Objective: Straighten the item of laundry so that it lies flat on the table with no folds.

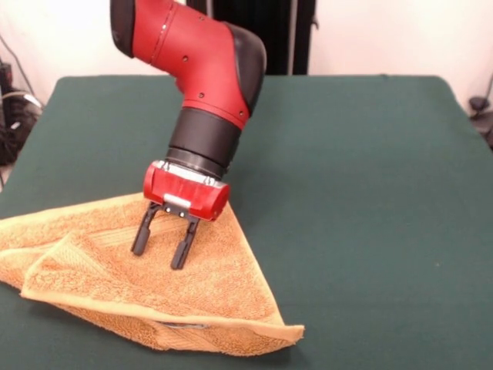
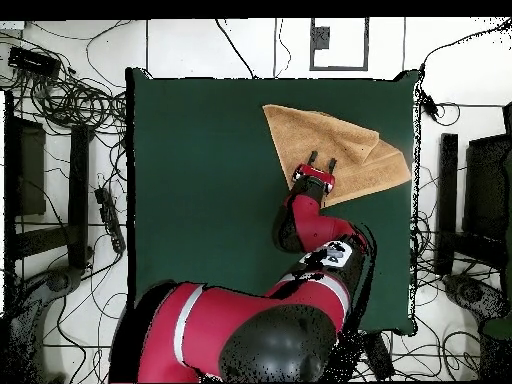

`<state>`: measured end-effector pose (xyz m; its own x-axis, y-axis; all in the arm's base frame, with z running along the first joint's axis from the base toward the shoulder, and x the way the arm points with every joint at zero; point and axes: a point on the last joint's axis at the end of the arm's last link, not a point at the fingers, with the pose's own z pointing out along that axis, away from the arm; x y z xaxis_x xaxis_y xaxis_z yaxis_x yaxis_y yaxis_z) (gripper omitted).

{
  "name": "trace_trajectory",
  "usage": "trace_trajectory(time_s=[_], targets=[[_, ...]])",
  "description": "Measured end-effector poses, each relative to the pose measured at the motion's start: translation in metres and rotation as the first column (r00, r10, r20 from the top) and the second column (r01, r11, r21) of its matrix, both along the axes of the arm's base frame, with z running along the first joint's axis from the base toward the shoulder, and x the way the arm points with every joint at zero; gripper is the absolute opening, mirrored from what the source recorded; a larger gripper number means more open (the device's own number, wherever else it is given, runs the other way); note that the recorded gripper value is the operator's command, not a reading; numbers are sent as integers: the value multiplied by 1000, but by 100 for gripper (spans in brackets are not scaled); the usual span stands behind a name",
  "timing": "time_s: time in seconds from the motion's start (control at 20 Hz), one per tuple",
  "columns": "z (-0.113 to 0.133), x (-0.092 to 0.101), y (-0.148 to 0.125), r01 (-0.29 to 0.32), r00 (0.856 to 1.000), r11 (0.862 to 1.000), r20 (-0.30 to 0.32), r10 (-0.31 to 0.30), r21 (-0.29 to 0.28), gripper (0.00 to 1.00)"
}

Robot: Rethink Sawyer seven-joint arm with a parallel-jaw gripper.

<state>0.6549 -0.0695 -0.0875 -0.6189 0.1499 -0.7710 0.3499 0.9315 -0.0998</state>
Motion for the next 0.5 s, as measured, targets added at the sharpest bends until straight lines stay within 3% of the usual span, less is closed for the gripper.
trace_trajectory(time_s=[0.3, 0.5], targets=[[1, 1, -4, -17, 1000, 1000, -1, 17, -2, 100], [2, 3, -11, -71, 997, 998, -9, 71, 0, 100]])
